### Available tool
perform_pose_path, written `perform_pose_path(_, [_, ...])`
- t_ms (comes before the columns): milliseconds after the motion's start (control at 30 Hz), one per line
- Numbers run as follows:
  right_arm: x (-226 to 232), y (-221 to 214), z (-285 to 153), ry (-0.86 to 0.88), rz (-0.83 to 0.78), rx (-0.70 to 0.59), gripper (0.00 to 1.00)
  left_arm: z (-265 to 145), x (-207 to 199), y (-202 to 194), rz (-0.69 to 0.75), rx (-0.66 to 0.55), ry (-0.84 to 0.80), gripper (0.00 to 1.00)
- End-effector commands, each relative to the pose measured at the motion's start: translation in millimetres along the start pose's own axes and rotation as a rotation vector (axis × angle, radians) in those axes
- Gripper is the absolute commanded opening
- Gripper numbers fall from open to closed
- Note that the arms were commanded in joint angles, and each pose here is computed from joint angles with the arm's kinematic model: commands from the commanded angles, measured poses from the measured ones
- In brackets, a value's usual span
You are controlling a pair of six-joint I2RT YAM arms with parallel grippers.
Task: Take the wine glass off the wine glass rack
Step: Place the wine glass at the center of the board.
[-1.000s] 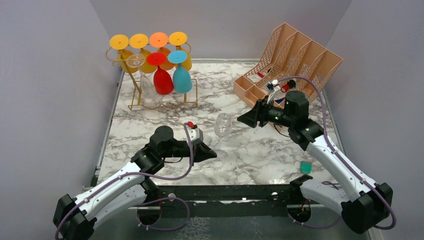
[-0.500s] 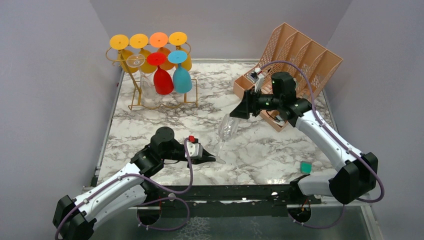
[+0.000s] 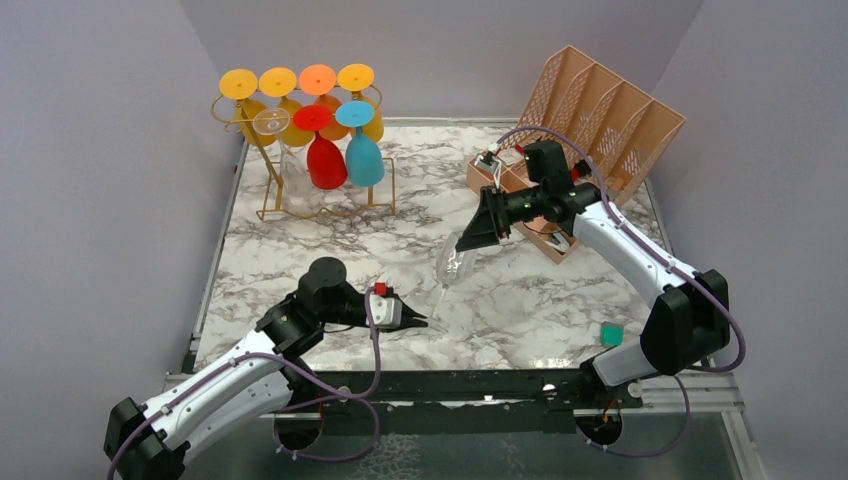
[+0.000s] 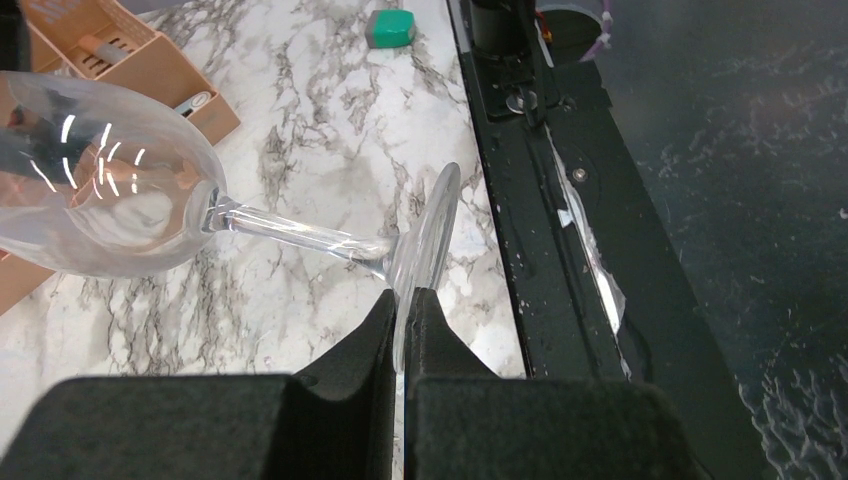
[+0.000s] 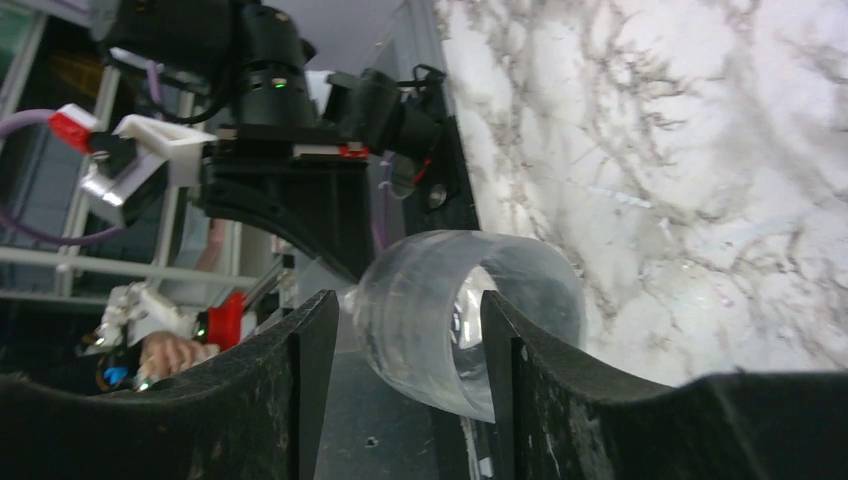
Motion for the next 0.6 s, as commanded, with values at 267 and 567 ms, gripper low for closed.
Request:
perform_pose_path(267, [14.1, -18.9, 1.3, 0.237, 0.119, 0.085, 0.42, -2.6, 22.9, 8.5, 0.153, 0.080, 0.116, 0.00])
perform_pose_path(567, [17.1, -27.6, 7.8, 0.243, 0.124, 0.115, 0.16, -4.0, 30.3, 2.5, 0.171, 0.142, 0.177, 0.00])
Point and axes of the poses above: each gripper's point midway between its finger pads, its own z axis out along the fingers, its own x axis along the line the jaws close on, y = z × x, the point moved 10 cm from there along -z, back along the fingers, and after that the axes turned 3 degrees about -z, right-handed, at the moved point
